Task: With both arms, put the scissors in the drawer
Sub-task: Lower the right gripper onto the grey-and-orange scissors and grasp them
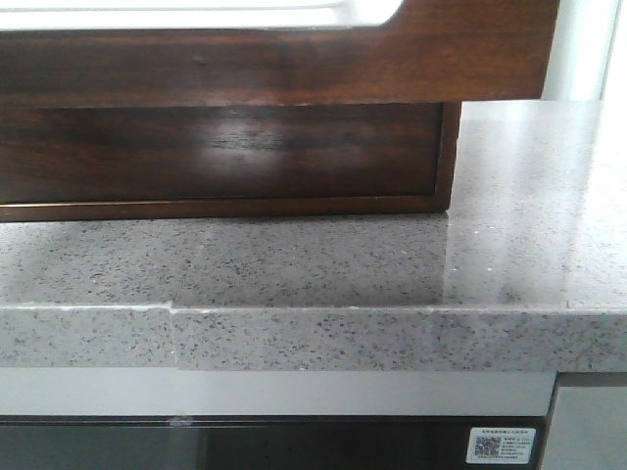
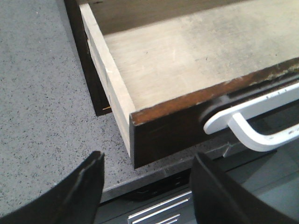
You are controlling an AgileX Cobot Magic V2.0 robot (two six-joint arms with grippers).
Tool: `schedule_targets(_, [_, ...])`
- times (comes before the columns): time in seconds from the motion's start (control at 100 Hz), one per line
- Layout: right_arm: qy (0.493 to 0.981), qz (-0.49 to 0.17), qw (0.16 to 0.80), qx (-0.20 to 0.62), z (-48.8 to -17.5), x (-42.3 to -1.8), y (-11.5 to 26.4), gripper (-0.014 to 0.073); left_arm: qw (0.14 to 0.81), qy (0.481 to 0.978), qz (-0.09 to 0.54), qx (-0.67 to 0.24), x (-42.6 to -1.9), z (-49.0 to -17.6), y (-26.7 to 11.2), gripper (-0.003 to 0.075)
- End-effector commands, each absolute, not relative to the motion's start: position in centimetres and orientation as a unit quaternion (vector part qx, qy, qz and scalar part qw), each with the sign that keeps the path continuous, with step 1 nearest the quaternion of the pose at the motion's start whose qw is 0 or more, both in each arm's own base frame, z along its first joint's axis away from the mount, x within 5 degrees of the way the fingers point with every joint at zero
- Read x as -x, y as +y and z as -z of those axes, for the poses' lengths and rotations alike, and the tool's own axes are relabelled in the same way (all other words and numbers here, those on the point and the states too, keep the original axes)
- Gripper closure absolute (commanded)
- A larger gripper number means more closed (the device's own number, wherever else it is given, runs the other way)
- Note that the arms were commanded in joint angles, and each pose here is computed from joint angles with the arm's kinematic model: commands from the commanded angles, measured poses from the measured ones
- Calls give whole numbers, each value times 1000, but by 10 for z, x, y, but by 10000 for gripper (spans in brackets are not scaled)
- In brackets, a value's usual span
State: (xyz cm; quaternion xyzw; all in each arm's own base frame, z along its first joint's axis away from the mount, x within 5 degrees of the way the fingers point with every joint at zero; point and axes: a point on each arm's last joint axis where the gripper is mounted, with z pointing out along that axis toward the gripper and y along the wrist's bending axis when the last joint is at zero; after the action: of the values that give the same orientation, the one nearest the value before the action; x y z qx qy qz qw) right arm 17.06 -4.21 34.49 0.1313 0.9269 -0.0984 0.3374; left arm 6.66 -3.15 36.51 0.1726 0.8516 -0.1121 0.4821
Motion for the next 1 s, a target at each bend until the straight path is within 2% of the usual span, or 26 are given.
schedule_targets(0.0, [921, 101, 351, -135, -354, -183, -58, 20, 529, 824, 127, -156, -72, -375, -33, 332])
schedule_targets(0.09, [937, 70, 317, -127, -343, -199, -74, 20, 534, 821, 137, -148, -76, -369, -35, 332])
schedule_targets(0.27, [957, 61, 262, -111, -326, -227, -96, 20, 551, 810, 145, -137, -81, -365, -36, 332])
schedule_targets(0.42, [965, 49, 244, -88, -320, -251, -103, 40, 559, 805, 144, -134, -82, -367, -36, 332])
schedule_targets(0.64, [973, 9, 224, -58, -311, -281, -108, 184, 563, 803, 144, -133, -82, -367, -36, 332])
schedule_targets(0.99, [978, 6, 206, -22, -297, -321, -111, 197, 570, 798, 144, -131, -83, -369, -35, 332])
